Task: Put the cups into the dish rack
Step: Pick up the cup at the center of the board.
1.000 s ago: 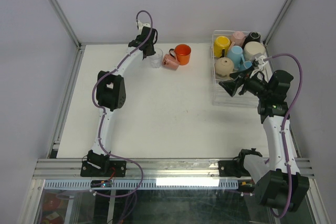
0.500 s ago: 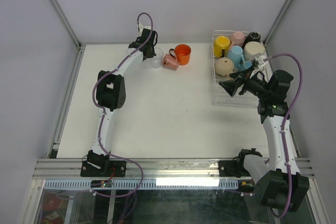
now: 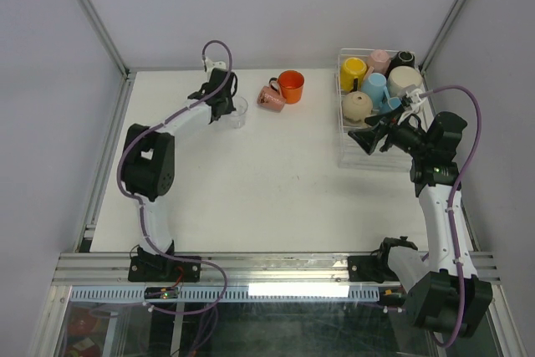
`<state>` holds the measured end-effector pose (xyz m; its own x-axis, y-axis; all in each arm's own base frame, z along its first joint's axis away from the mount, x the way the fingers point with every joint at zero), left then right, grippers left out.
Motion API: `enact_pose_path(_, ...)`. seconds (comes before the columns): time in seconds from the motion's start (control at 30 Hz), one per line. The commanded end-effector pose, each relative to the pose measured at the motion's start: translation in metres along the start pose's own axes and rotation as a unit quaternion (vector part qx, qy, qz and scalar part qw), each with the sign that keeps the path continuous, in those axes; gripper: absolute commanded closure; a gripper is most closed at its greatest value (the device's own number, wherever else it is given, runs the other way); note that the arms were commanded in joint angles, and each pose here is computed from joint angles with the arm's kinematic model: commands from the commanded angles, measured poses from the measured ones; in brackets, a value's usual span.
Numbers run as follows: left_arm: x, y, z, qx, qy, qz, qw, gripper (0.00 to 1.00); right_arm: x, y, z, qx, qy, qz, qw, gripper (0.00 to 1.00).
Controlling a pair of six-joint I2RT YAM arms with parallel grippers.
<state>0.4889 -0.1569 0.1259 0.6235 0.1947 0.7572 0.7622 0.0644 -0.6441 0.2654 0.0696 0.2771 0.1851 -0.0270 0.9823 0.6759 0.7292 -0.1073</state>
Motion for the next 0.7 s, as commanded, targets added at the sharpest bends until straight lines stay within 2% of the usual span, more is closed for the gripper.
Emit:
enact_pose_path(0.0, 0.042, -0.068, -0.013, -0.061, -0.057, -0.134, 0.987, 1.0, 0.009, 0.001, 0.007, 0.025, -0.018, -0.018, 0.999, 0.24)
enact_pose_path(0.17, 0.015, -0.125, -0.014, -0.131, -0.071, -0.202, 0.968, 1.0, 0.008, 0.003, 0.013, 0.053, -0.002, -0.02, 0.998, 0.24)
enact_pose_path(0.27, 0.001, -0.165, -0.012, -0.2, -0.076, -0.254, 0.943, 1.0, 0.006, 0.004, 0.017, 0.076, 0.011, -0.02, 0.997, 0.24)
enact_pose_path(0.37, -0.026, -0.198, -0.007, -0.289, -0.058, -0.297, 0.908, 1.0, 0.003, 0.006, 0.023, 0.099, 0.023, -0.023, 0.995, 0.24)
enact_pose_path(0.5, -0.044, -0.247, -0.006, -0.401, -0.015, -0.375, 0.836, 1.0, 0.0, 0.009, 0.034, 0.141, 0.049, -0.028, 0.988, 0.24)
enact_pose_path(0.57, -0.051, -0.265, -0.006, -0.43, 0.016, -0.408, 0.805, 1.0, -0.002, 0.013, 0.041, 0.162, 0.062, -0.026, 0.984, 0.24)
enact_pose_path(0.67, -0.06, -0.279, -0.011, -0.445, 0.066, -0.441, 0.776, 1.0, -0.008, 0.021, 0.052, 0.195, 0.08, -0.015, 0.977, 0.24)
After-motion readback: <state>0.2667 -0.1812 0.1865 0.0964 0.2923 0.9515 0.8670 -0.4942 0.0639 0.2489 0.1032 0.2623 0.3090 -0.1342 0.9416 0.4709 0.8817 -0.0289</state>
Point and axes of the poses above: each gripper's point midway between its finger pads, its own y axis out along the fingers, its own z axis along the line the jaws close on, x = y × z, the point moved 4 cm from there along -y, back along the fingers, and after that the axes turned 3 degrees about -y, right-handed, at the moved point
